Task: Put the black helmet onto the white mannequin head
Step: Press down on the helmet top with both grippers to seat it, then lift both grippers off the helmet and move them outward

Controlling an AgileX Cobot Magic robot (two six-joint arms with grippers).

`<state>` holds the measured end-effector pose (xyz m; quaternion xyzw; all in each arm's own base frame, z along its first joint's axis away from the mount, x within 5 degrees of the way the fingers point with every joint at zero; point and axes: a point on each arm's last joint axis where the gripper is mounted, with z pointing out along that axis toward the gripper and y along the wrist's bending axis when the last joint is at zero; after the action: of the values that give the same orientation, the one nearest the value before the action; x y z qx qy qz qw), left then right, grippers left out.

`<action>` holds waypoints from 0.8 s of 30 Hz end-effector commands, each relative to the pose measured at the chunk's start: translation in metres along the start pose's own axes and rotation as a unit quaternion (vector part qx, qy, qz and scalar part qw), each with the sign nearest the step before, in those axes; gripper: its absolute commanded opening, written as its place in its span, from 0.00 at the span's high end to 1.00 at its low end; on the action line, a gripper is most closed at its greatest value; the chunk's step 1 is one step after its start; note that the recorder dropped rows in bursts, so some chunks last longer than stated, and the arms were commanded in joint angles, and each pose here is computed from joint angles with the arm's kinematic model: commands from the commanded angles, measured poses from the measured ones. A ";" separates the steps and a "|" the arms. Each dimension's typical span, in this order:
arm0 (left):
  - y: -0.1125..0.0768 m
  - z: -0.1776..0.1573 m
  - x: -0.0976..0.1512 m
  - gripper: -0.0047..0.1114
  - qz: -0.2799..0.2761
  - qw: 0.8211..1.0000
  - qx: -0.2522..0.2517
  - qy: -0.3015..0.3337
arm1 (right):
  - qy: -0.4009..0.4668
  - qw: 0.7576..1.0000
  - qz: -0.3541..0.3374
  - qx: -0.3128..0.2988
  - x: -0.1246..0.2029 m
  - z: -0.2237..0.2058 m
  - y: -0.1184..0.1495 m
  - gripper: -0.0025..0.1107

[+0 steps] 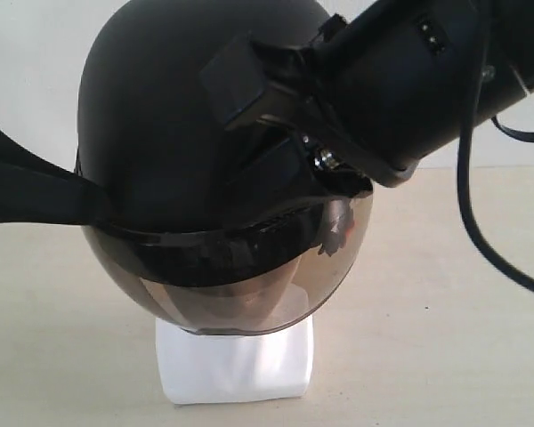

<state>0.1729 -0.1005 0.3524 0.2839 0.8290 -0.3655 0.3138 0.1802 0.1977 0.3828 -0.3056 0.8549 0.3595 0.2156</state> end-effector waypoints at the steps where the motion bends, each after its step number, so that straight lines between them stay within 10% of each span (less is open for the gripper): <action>1: -0.004 -0.002 0.002 0.92 0.009 1.000 -0.003 0.001 | -0.033 0.998 -0.014 0.055 -0.008 0.006 -0.016 0.98; 8: -0.019 -0.019 0.002 0.92 0.035 0.998 -0.018 -0.045 | -0.100 0.993 -0.029 0.063 -0.007 -0.027 -0.001 0.98; 19: -0.047 -0.065 -0.004 0.92 0.061 0.969 -0.095 -0.222 | -0.186 0.952 0.005 0.242 0.010 -0.092 -0.009 0.98; 24: -0.015 -0.071 -0.004 0.92 0.045 0.944 -0.256 -0.204 | -0.198 0.922 0.063 0.326 0.008 -0.110 -0.045 0.98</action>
<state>0.1323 -0.0622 0.4064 0.1716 0.7788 -0.2295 0.5580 0.1800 0.1001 0.4296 -0.1146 0.8770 0.1477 0.4426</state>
